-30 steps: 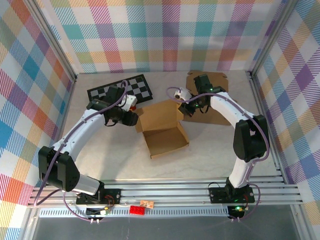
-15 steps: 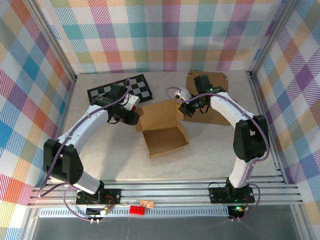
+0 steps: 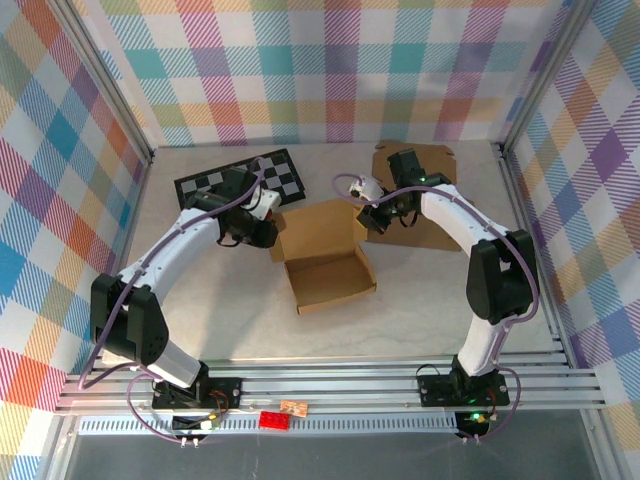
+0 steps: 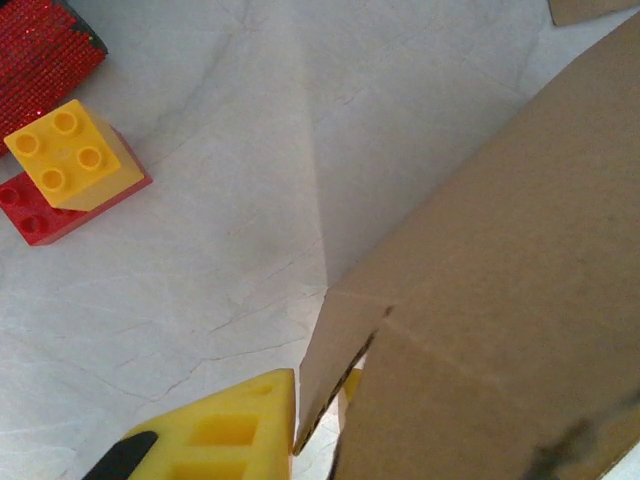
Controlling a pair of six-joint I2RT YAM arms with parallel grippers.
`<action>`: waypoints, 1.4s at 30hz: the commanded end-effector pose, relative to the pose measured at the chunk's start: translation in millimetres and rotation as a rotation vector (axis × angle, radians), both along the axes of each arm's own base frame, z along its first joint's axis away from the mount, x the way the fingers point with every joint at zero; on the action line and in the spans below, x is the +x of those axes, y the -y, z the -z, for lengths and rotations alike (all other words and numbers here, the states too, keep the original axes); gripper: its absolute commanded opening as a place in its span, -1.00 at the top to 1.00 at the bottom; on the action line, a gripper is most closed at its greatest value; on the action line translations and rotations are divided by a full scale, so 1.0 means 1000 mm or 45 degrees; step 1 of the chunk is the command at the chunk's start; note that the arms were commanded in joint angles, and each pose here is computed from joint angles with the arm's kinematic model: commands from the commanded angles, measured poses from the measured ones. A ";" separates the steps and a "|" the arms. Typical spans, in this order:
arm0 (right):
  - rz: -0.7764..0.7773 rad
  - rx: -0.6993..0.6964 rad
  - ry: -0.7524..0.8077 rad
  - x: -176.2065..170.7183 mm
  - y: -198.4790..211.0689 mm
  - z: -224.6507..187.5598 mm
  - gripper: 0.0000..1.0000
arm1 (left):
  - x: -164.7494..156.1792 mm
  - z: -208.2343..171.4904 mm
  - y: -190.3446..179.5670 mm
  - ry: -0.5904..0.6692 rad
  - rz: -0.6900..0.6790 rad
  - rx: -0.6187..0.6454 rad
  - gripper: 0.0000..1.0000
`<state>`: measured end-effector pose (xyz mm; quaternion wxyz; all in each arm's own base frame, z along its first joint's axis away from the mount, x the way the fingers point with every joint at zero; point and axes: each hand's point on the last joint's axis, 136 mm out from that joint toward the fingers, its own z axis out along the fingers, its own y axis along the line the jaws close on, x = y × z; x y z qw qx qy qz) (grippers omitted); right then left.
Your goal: Fold the paper box
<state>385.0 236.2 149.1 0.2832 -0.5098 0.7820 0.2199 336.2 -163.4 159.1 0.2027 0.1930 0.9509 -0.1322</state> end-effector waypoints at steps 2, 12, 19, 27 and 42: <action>0.008 0.014 -0.033 -0.005 -0.001 -0.001 1.00 | 0.015 -0.007 0.010 0.048 -0.037 -0.010 0.75; 0.284 -0.007 -0.089 0.008 -0.015 -0.010 1.00 | 0.044 -0.027 -0.003 0.147 -0.364 0.035 1.00; 0.638 -0.026 -0.116 0.032 -0.022 -0.014 1.00 | 0.059 -0.031 0.001 0.166 -0.461 -0.012 1.00; 0.951 -0.136 -0.028 0.050 -0.049 -0.017 1.00 | 0.089 -0.040 0.014 0.202 -0.492 -0.072 1.00; 1.266 0.309 0.178 0.072 -0.064 -0.052 1.00 | 0.133 -0.060 0.029 0.457 -0.580 -0.414 1.00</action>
